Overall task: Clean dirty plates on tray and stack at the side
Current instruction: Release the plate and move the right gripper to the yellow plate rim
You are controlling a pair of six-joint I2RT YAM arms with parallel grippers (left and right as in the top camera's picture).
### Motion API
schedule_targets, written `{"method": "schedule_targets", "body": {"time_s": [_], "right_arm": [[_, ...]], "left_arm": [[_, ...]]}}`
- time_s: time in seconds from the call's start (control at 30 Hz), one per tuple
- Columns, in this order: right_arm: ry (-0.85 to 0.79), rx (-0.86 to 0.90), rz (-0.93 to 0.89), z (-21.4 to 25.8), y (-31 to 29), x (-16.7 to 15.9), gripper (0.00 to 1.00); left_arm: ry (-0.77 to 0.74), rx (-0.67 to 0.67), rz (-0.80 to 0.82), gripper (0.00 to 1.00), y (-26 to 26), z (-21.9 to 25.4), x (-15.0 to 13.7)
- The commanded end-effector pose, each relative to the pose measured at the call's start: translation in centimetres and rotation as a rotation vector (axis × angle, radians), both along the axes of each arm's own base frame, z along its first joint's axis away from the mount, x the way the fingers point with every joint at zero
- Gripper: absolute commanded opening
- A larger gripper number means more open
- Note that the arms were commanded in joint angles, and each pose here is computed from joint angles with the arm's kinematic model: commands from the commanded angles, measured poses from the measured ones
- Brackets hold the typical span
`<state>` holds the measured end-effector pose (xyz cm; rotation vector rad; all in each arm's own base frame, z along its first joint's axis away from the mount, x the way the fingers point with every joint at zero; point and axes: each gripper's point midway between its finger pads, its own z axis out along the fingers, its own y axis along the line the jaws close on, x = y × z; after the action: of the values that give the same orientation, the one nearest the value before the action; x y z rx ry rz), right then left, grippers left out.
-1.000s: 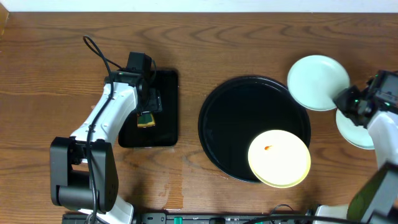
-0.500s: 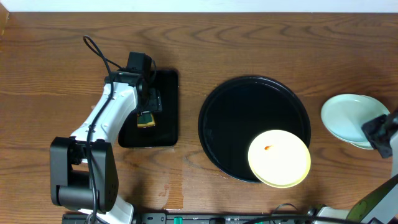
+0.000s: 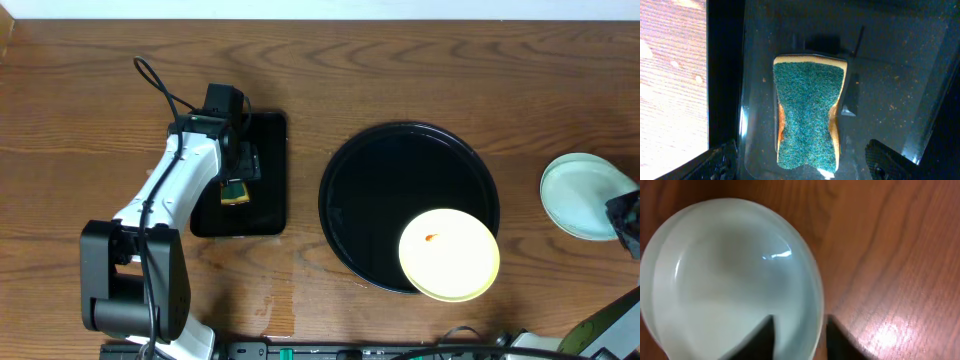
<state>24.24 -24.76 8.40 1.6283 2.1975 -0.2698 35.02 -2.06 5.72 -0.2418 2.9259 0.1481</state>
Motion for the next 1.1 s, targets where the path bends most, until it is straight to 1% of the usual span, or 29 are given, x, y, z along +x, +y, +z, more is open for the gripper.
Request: {"method": "schedule_targets", "body": {"time_s": [0.0,0.1,0.2,0.3,0.4,0.47,0.53,0.63,0.77,0.9,1.07], "right_arm": [[-0.04,0.054,0.077,-0.1,0.9,1.0,0.45],[-0.09,0.113,0.111,-0.1,2.1,1.9,0.46],[-0.165,0.209,0.172,0.3,4.3,3.0,0.46],[-0.245,0.306,0.337,1.2,7.6,4.7,0.44],[-0.266,0.397,0.495,1.9,11.9,5.4,0.44],[-0.223,0.437,0.595,1.7,14.8,5.2,0.44],[-0.145,0.453,0.684,1.2,17.2,4.6,0.45],[-0.02,0.434,0.751,0.3,19.3,3.6,0.46],[0.041,0.431,0.878,0.1,22.0,3.2,0.47],[0.121,0.49,0.917,-0.1,24.0,1.3,0.47],[0.27,0.548,0.894,-0.2,24.5,-2.3,0.49]], "left_arm": [[-0.007,0.004,0.001,0.83,0.1,0.4,0.0],[-0.007,0.004,0.001,0.83,0.1,0.4,0.0],[-0.007,0.004,0.001,0.83,0.1,0.4,0.0],[-0.007,0.004,0.001,0.83,0.1,0.4,0.0],[-0.007,0.004,0.001,0.83,0.1,0.4,0.0],[-0.007,0.004,0.001,0.83,0.1,0.4,0.0],[-0.007,0.004,0.001,0.83,0.1,0.4,0.0],[-0.007,0.004,0.001,0.83,0.1,0.4,0.0],[-0.007,0.004,0.001,0.83,0.1,0.4,0.0],[-0.007,0.004,0.001,0.83,0.1,0.4,0.0],[-0.007,0.004,0.001,0.83,0.1,0.4,0.0]]}}
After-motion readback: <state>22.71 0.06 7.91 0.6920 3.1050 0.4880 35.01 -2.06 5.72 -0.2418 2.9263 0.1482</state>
